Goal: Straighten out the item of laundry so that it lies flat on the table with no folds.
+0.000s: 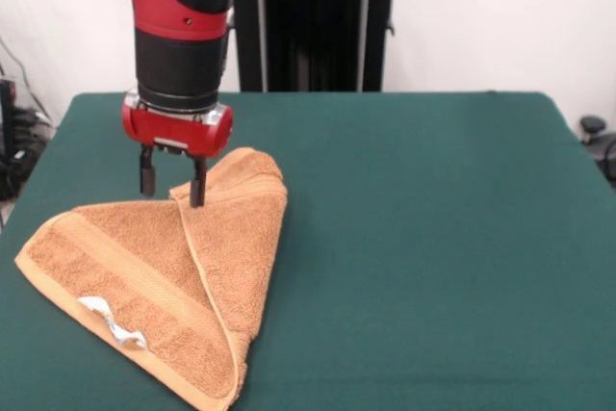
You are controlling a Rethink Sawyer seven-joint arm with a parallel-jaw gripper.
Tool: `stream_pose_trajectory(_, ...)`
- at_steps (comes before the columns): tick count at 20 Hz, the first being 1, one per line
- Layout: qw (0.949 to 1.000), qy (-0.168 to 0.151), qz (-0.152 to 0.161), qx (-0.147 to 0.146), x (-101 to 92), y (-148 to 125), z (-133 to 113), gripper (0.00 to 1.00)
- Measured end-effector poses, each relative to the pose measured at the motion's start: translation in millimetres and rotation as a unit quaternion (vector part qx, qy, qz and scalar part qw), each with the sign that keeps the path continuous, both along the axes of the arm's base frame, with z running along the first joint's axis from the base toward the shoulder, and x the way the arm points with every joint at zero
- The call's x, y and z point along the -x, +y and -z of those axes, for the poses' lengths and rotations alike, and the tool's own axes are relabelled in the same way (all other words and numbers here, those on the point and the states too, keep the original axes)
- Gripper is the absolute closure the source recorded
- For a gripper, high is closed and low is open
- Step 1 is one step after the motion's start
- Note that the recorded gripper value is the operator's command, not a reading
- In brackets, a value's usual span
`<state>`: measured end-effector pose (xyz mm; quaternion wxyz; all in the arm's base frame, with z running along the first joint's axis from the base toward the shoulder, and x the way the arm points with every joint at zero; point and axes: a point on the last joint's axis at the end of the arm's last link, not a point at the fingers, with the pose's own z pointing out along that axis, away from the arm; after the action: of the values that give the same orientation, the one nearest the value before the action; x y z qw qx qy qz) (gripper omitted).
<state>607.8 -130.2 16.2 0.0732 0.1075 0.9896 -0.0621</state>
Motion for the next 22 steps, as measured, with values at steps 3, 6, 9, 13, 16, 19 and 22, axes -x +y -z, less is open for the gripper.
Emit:
stream_pose_trajectory(3, 1.0000, 0.000, 0.000, 0.000, -0.2, 0.1, -0.1, 0.00)
stream_pose_trajectory(6, 1.0000, 0.000, 0.000, 0.000, 0.0, -0.2, 0.2, 0.00)
stream_pose_trajectory(9, 1.0000, 0.000, 0.000, 0.000, 0.2, 0.3, 1.2, 0.00)
stream_pose_trajectory(13, 1.0000, -0.002, 0.000, 0.000, 1.1, 0.7, 6.0, 0.00)
stream_pose_trajectory(16, 1.0000, -0.002, -0.001, 0.000, 4.4, 2.2, 17.8, 0.00)
stream_pose_trajectory(19, 1.0000, -0.003, -0.002, 0.000, 7.1, 3.5, 27.7, 0.00)
stream_pose_trajectory(22, 1.0000, -0.008, -0.001, 0.001, 9.5, 4.2, 43.5, 0.00)
